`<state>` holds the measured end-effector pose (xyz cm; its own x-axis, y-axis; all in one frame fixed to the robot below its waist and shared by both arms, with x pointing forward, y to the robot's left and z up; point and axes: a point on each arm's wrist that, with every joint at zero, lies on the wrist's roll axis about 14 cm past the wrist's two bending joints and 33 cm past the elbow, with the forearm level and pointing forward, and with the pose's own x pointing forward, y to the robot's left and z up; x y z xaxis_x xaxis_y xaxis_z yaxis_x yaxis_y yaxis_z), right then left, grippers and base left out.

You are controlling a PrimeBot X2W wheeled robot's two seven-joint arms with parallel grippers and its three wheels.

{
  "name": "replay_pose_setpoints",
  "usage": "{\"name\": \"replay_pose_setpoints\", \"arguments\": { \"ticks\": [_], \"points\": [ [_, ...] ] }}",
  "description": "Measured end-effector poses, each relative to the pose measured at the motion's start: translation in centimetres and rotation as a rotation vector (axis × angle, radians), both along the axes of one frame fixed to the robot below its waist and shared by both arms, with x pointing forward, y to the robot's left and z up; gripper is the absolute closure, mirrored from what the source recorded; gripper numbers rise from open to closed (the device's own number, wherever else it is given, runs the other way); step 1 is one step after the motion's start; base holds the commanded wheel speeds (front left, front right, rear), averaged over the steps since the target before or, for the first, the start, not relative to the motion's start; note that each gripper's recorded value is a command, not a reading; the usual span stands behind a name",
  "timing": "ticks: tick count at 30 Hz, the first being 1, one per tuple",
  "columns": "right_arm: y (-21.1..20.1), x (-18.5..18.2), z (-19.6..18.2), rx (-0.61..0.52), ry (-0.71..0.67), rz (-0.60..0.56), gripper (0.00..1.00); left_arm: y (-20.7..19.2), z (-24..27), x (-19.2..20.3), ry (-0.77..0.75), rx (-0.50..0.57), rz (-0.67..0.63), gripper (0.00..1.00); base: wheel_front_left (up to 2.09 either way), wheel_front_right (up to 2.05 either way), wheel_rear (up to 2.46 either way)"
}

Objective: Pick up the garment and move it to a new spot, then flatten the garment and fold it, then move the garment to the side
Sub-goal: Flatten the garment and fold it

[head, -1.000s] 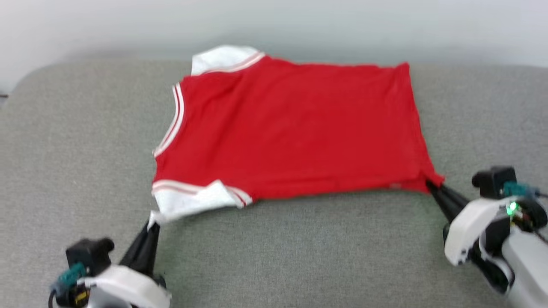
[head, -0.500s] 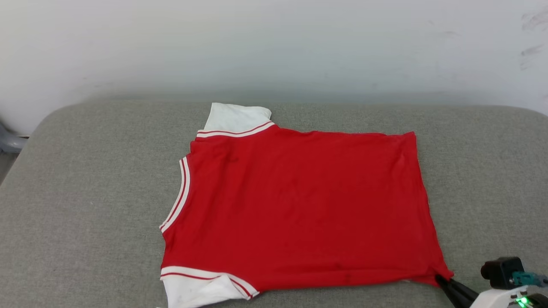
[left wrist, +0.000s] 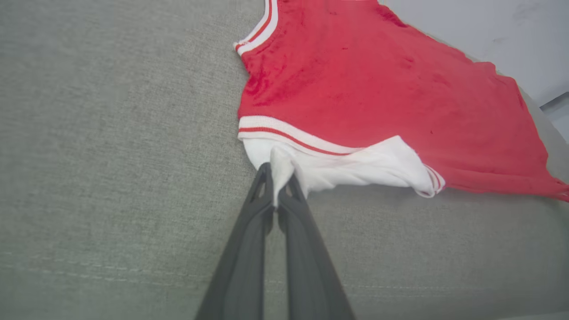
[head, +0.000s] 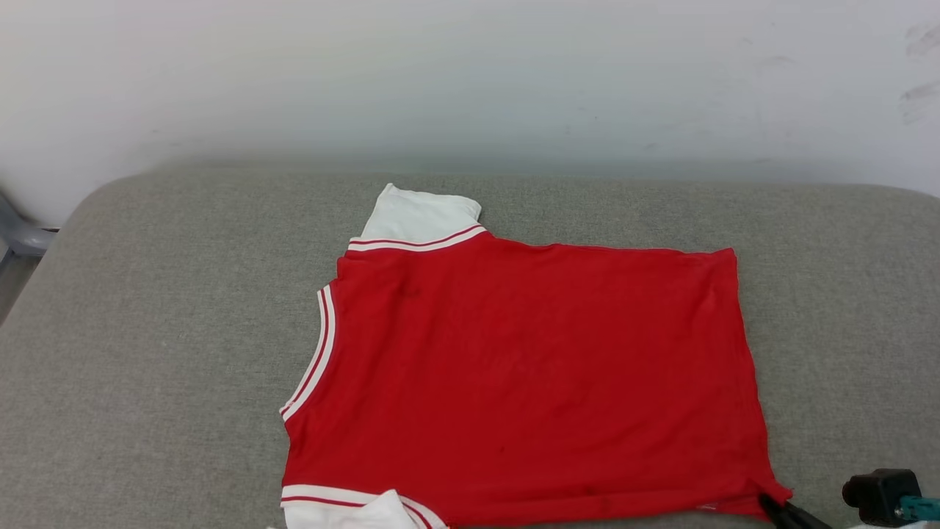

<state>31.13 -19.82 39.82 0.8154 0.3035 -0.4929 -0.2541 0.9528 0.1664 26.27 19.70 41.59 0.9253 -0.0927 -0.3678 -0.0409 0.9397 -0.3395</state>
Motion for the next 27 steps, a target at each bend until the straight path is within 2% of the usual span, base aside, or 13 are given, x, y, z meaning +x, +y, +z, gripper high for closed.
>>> {"name": "replay_pose_setpoints", "arguments": {
  "ticks": [5, 14, 21, 27],
  "points": [
    [0.5, 1.0, 1.5, 0.011, -0.039, 0.004, 1.00, 0.0, 1.9, 2.9, -0.073, 0.057, -0.066, 1.00, 0.00, 0.00, 0.00],
    [0.6, 4.4, 3.6, 0.024, -0.090, -0.014, 1.00, -0.2, 5.6, 10.4, -0.189, 0.165, -0.207, 1.00, 0.00, 0.00, 0.00],
    [0.7, 7.4, 3.1, 0.019, -0.075, -0.023, 1.00, -0.2, 6.4, 16.6, -0.218, 0.216, -0.268, 1.00, 0.00, 0.00, 0.00],
    [0.3, 9.6, 1.3, -0.008, -0.025, -0.026, 1.00, -0.5, 3.8, 20.1, -0.156, 0.232, -0.301, 1.00, 0.00, 0.00, 0.00]
  ]
}}
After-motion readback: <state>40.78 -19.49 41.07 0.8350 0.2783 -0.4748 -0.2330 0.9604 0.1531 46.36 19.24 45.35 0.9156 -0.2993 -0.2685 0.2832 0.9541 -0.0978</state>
